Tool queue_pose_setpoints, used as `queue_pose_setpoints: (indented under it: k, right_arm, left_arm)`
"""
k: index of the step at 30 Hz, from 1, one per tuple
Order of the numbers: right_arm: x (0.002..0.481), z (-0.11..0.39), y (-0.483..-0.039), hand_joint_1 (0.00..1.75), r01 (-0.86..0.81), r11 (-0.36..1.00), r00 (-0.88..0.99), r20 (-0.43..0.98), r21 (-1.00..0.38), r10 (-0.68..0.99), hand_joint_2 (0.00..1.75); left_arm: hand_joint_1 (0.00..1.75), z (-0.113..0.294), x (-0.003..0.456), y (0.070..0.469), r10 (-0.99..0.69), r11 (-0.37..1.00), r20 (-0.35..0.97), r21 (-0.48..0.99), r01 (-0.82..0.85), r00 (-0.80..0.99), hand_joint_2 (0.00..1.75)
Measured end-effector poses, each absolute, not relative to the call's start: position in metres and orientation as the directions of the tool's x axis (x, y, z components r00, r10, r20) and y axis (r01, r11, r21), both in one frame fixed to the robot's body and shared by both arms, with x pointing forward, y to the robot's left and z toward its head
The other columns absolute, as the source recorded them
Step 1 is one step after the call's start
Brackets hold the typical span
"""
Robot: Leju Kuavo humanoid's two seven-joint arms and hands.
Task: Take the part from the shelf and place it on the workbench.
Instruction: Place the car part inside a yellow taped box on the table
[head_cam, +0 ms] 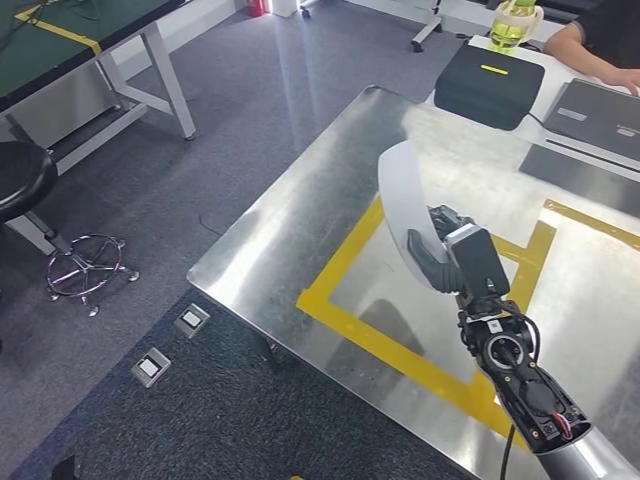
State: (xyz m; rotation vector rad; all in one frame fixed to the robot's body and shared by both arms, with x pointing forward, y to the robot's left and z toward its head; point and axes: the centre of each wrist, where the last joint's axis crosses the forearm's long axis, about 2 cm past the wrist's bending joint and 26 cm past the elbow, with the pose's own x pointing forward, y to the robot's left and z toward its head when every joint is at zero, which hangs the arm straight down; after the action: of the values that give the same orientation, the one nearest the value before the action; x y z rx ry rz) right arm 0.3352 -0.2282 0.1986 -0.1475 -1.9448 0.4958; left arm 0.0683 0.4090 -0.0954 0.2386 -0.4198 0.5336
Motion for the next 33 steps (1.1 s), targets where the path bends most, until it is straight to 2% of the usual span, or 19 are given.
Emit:
queue_pose_setpoints:
  k: [13,22,26,30,33]
  right_arm:
    - [0.329,0.177,-0.277,1.69,0.083,0.776,-0.251,0.74,-0.625,0.623,1.75]
    - [0.316,0.158,-0.298,1.69,0.121,0.653,-0.147,0.637,-0.748,0.757,1.75]
    - [0.312,0.151,-0.3,0.0,0.104,0.6,-0.123,0.589,-0.793,0.799,1.75]
    - [0.31,0.147,-0.301,0.0,0.09,0.586,-0.106,0.577,-0.805,0.81,1.75]
    - [0.31,0.146,-0.303,0.0,0.086,0.584,-0.097,0.576,-0.807,0.811,1.75]
  left_arm:
    - [0.0,-0.095,0.068,0.41,0.429,0.844,0.458,0.105,-0.526,0.779,1.75]
    - [0.0,-0.095,0.069,0.411,0.405,0.858,0.471,0.101,-0.504,0.784,1.75]
    - [0.0,-0.095,0.069,0.411,0.398,0.861,0.473,0.103,-0.498,0.786,1.75]
    - [0.0,-0.095,0.069,0.411,0.391,0.864,0.477,0.105,-0.493,0.787,1.75]
    - [0.0,-0.095,0.069,0.411,0.391,0.864,0.479,0.105,-0.493,0.786,0.44]
